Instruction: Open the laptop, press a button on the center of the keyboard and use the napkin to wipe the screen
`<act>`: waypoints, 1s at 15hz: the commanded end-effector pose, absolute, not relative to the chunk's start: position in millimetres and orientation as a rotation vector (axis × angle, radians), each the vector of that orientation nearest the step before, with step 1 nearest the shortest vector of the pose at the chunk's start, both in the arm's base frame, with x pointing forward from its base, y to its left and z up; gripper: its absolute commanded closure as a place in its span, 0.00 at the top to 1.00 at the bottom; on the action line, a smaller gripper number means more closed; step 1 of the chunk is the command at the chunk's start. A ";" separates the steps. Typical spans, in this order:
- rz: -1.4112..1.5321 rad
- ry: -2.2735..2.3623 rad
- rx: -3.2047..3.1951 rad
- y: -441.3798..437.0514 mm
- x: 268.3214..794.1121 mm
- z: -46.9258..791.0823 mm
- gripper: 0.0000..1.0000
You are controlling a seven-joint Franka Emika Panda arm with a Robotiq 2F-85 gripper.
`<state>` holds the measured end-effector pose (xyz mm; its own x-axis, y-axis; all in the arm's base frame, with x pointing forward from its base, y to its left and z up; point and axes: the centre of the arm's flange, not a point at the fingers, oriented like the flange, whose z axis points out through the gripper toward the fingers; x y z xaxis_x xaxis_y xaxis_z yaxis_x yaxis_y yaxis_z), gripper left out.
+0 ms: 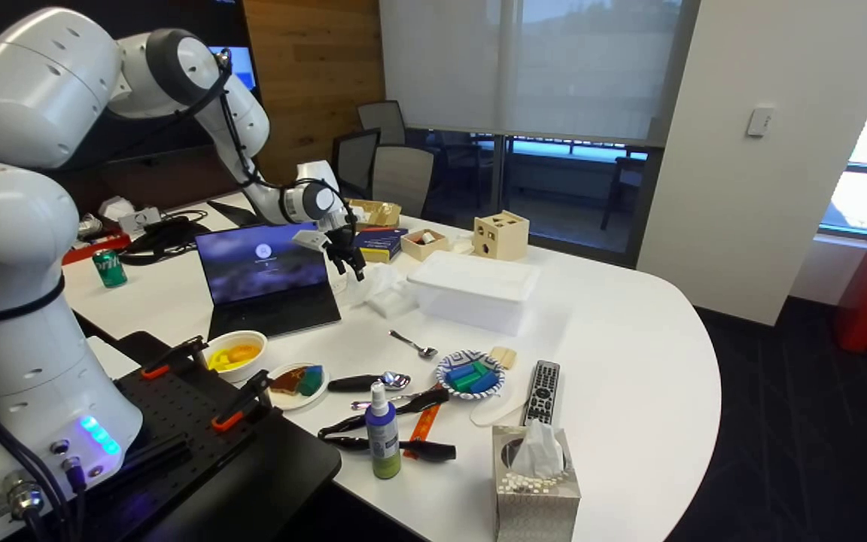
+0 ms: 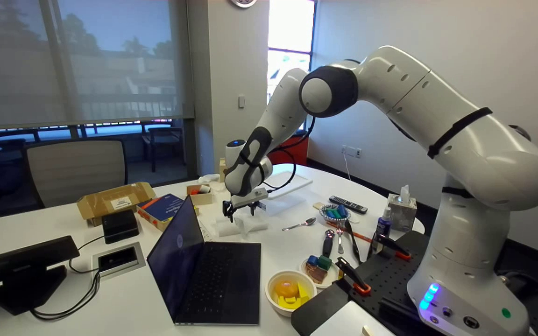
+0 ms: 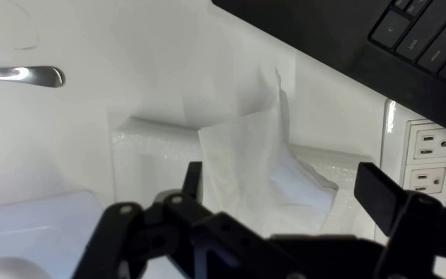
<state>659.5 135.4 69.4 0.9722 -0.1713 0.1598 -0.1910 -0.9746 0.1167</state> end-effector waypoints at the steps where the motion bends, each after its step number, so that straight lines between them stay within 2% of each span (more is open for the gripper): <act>1: 0.249 -0.322 2.936 135.9 682.0 50.5 1.00; 2: 0.246 -0.331 2.932 134.6 685.3 46.9 1.00; 3: 0.248 -0.335 2.928 133.8 687.8 43.2 0.75; 4: 0.252 -0.331 2.923 133.7 689.4 40.8 0.74; 5: 0.258 -0.331 2.920 133.7 690.7 38.7 0.68; 8: 0.276 -0.338 2.920 135.1 694.2 34.5 0.42; 13: 0.290 -0.340 2.926 136.9 687.5 36.0 0.04; 15: 0.290 -0.353 2.949 133.7 676.3 44.0 0.00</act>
<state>685.5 134.7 31.6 0.9617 -0.1814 0.2056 -0.2136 -0.9658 0.1470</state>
